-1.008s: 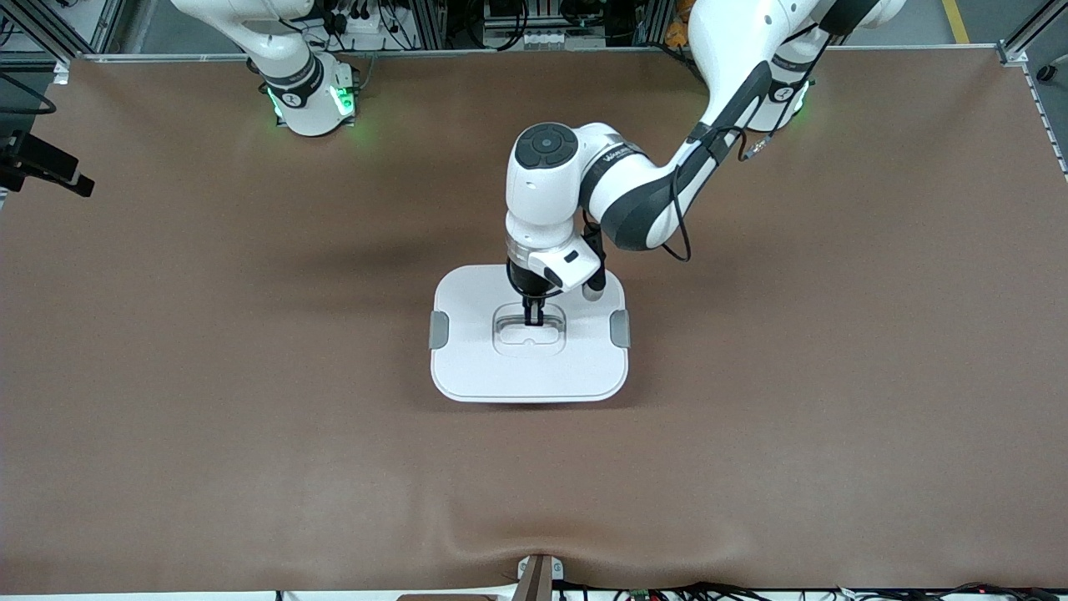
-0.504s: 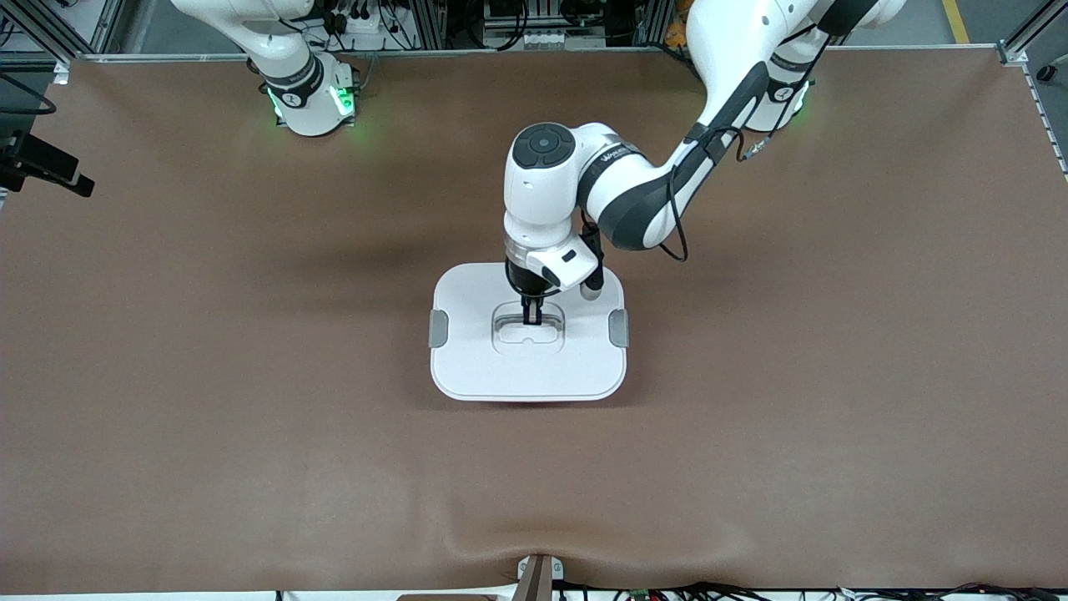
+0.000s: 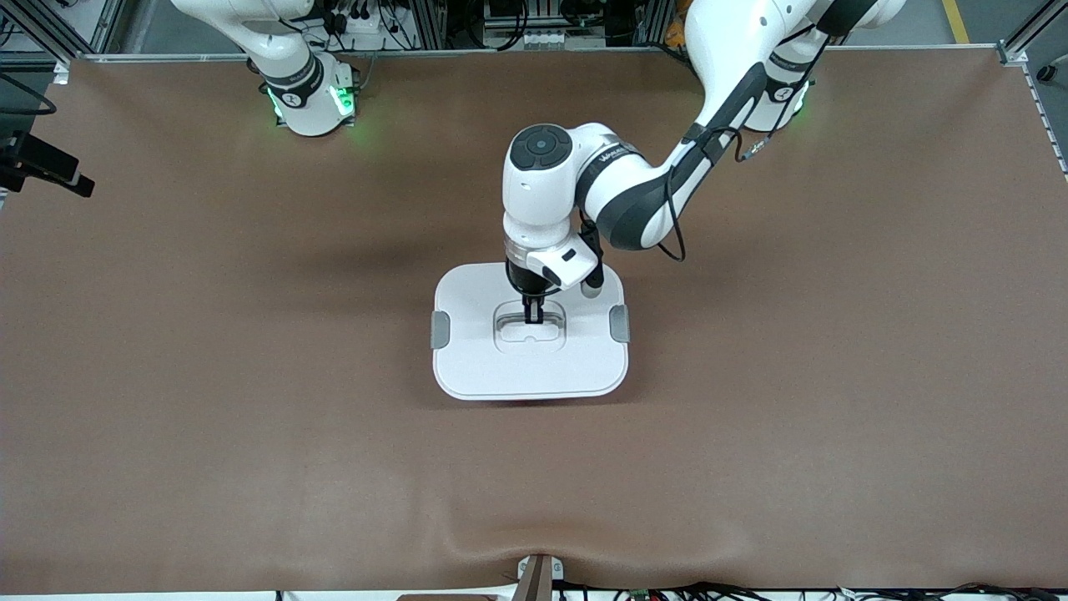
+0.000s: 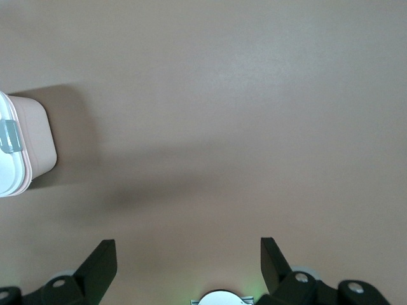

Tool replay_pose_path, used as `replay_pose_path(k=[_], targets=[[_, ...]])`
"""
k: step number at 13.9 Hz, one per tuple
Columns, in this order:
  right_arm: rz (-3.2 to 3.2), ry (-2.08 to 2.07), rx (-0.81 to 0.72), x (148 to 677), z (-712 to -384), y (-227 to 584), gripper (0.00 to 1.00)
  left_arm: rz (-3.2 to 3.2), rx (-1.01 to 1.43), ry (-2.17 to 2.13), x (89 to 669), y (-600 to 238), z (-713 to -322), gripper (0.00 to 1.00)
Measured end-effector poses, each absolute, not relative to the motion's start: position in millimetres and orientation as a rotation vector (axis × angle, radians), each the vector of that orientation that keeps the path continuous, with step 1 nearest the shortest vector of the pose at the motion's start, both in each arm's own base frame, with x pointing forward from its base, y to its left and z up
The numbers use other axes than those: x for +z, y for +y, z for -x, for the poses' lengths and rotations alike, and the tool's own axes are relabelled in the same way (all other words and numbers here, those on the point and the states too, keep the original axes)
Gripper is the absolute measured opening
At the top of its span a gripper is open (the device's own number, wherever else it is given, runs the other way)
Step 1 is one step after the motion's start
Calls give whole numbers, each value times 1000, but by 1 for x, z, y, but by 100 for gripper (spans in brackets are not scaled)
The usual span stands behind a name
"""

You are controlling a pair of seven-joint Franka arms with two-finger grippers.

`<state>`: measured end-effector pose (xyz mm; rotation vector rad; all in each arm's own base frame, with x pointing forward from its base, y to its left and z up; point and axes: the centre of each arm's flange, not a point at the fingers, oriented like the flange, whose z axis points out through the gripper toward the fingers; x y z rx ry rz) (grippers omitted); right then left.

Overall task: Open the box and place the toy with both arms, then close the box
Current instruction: 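Press the lid down and open the left gripper at the handle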

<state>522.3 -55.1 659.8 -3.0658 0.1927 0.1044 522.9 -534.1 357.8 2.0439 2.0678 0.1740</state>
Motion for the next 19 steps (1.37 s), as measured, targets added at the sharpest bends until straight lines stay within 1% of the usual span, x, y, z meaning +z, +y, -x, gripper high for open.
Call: replay_pose_path(k=[19], targets=[[3066, 193, 105, 660, -522, -55, 100, -2030, 202, 2100, 352, -543, -511, 7]])
